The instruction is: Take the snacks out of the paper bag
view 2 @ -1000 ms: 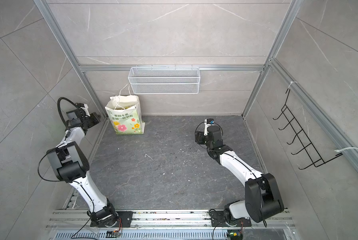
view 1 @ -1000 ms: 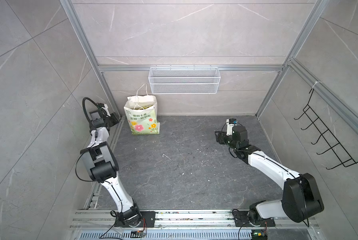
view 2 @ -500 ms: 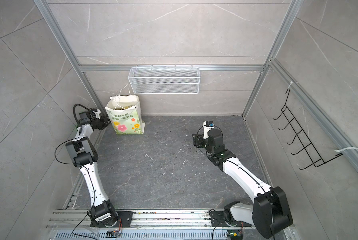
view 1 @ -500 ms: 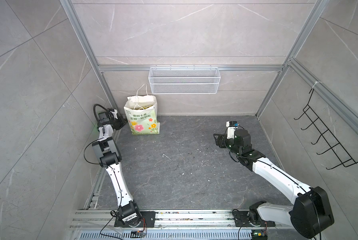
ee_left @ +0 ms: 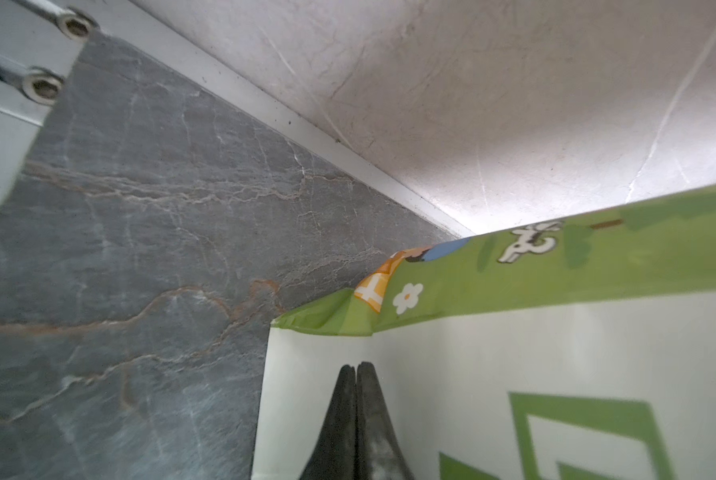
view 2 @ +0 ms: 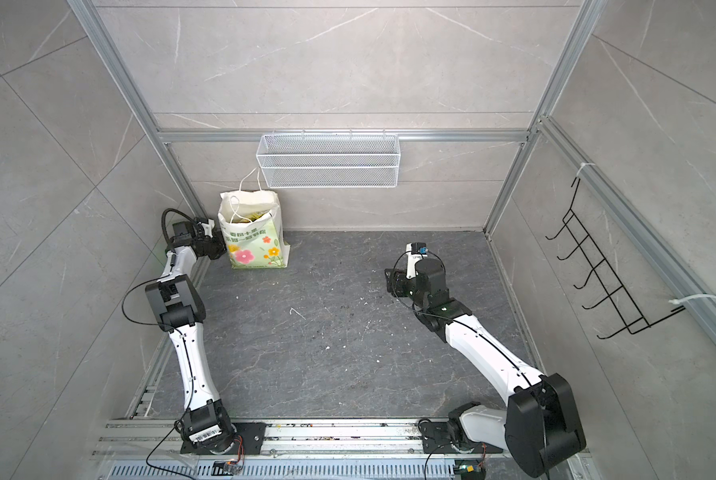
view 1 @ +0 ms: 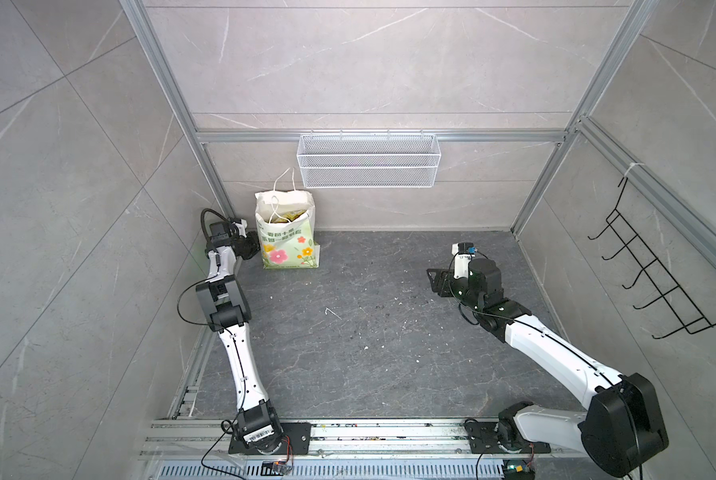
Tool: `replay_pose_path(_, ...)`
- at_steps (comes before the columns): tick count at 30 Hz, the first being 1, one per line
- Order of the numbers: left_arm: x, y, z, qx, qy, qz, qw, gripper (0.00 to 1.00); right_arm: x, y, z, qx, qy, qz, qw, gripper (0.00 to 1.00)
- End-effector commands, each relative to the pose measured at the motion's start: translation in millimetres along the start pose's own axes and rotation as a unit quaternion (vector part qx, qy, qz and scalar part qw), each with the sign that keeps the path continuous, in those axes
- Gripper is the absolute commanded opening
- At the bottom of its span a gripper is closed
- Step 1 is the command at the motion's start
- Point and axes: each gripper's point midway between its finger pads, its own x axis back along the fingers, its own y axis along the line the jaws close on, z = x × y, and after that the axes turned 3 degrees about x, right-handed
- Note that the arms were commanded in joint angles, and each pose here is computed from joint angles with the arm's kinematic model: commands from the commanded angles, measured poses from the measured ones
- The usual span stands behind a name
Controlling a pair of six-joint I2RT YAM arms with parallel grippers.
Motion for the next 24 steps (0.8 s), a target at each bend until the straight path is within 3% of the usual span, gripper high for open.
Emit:
replay_pose_path(1,-15.8,-13.7,20.7,0.010,0.035,0.018,0.999,0.00,4.3,10.2,-13.8,-0.004,-0.013,-0.017,1.000,0.64)
replay_pose_path(8,-26.7,-33.0,49.2,0.006,0.079,0.028,0.996,0.00,2.2,10.7,-12.9,-0.012,-0.013,-0.019,1.000,0.64)
replay_pose_path(19,-19.8,-90.7,64.7,-0.077,0.098,0.054,0.991,0.00,-10.7,18.8,-20.7,-0.010,-0.014,-0.039,0.999,0.64)
replay_pose_path(24,-5.9,-92.7,40.0,-0.082,0.048,0.040,0.995,0.00,-9.7,20.3,-24.3,-0.010,-0.018,-0.040,0.999,0.64)
